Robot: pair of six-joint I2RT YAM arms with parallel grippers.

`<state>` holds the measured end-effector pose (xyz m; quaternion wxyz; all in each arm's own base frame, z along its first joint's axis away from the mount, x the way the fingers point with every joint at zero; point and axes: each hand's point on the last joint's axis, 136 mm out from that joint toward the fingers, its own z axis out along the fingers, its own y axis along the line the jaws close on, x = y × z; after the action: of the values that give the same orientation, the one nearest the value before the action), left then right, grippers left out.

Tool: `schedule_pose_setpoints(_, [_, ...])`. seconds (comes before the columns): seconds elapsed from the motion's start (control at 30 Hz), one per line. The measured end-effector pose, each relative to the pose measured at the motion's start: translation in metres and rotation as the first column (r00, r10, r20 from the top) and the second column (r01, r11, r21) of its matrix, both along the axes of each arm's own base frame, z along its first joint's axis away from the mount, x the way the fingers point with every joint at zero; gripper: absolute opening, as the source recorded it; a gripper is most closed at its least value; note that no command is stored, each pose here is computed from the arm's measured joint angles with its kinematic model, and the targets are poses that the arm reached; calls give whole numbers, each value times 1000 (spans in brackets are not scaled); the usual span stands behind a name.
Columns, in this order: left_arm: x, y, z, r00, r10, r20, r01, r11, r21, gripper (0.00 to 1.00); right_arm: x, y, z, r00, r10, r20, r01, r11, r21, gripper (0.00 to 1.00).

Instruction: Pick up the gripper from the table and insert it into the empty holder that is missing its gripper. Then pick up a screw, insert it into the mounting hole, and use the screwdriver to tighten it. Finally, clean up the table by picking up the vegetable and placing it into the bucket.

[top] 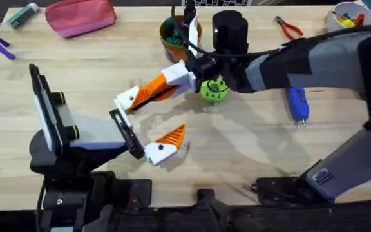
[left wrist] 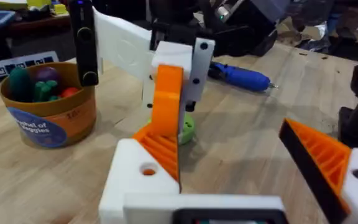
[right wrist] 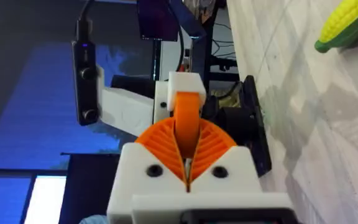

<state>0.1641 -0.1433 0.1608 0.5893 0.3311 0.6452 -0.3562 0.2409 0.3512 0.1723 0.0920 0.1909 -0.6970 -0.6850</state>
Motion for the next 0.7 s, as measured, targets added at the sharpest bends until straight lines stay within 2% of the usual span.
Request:
schedule_pose_setpoints(0.2, [0,0,0,1000,0,0,0,1000,0,985,0,0,0,1000,0,-5,0,1000,-2,13])
schedule_pose_setpoints(0.23, [0,0,0,1000,0,0,0,1000,0,985,0,0,0,1000,0,-8,0,1000,-3,59])
schedule_pose_setpoints(0.3, [-1,-1,0,1000,-6,-1,6,1000,-1,985,1,1,-1,1000,-8,-11,8,1000,-7,266])
schedule_pose_setpoints(0.4, [-3,-2,0,1000,-23,-2,23,1000,-2,986,2,2,-1,1000,-19,-8,19,1000,-9,699])
schedule_pose_setpoints(0.43, [-4,-3,0,1000,-27,-2,27,1000,-3,985,3,2,-1,1000,-24,-6,24,1000,-9,957])
schedule_pose_setpoints(0.7, [-4,-3,0,1000,-30,-3,30,1000,-3,985,5,3,-1,999,-37,-1,37,999,-11,976])
